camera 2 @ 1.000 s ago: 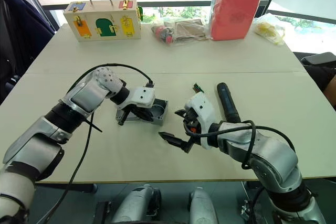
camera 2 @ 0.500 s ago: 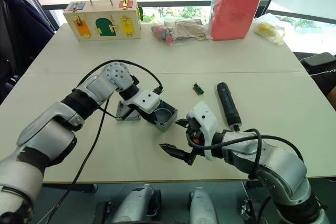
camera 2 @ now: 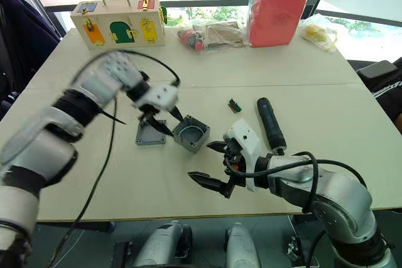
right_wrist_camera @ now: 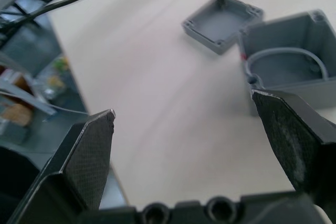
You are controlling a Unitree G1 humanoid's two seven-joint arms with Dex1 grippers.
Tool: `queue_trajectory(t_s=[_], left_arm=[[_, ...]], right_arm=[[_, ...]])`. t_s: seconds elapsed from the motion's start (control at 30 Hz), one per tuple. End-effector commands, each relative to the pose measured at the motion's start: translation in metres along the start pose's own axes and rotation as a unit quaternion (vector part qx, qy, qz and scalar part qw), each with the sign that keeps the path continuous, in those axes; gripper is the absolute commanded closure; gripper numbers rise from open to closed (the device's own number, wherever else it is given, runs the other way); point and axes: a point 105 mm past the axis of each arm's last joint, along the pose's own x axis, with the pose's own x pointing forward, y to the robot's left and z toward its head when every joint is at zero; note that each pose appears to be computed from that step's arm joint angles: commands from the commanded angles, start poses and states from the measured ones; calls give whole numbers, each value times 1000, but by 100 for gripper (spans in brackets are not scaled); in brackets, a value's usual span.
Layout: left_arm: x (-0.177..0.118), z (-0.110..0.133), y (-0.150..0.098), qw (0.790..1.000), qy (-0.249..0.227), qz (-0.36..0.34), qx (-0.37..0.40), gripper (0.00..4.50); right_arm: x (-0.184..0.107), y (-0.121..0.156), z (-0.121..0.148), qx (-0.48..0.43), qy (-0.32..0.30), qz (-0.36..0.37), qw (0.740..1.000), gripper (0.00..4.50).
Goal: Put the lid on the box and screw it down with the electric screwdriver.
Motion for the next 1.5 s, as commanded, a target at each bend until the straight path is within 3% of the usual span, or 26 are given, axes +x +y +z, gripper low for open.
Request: queue_trajectory(t_s=[0.03,0.17,0.23,0.33,0.4,0.53,0.8,1.07,1.17,1.27,1.33,1.5], left_arm=[[-38,9,-8,993,-20,66,-96,192],[-58,-19,-6,945,12,221,-243,192],[-59,-37,-10,898,30,284,-335,192],[-43,-52,-28,844,43,312,-433,192],[-32,-59,-39,819,49,317,-475,192],[-16,-78,-47,786,53,331,-519,192],[6,-102,-48,750,77,347,-559,192],[29,-117,-55,734,109,333,-582,192],[33,-122,-55,725,115,337,-589,263],[36,-123,-51,716,113,346,-596,385],[40,-124,-50,713,110,349,-598,439],[41,-122,-45,712,93,371,-589,439]], right_arm=[[-1,6,21,-27,-22,45,998,0],[8,-3,35,-68,-26,48,996,0],[13,-9,37,-98,-20,40,994,0],[21,-18,30,-143,0,29,989,0],[26,-20,23,-163,9,27,986,0],[35,-22,15,-180,11,27,983,0],[41,-22,17,-188,0,21,982,0],[38,-23,20,-182,-3,1,983,0],[37,-24,20,-179,-3,-6,984,0],[36,-26,20,-177,-2,-11,984,0],[34,-27,19,-176,0,-13,984,0],[29,-34,17,-150,-4,-21,988,0]])
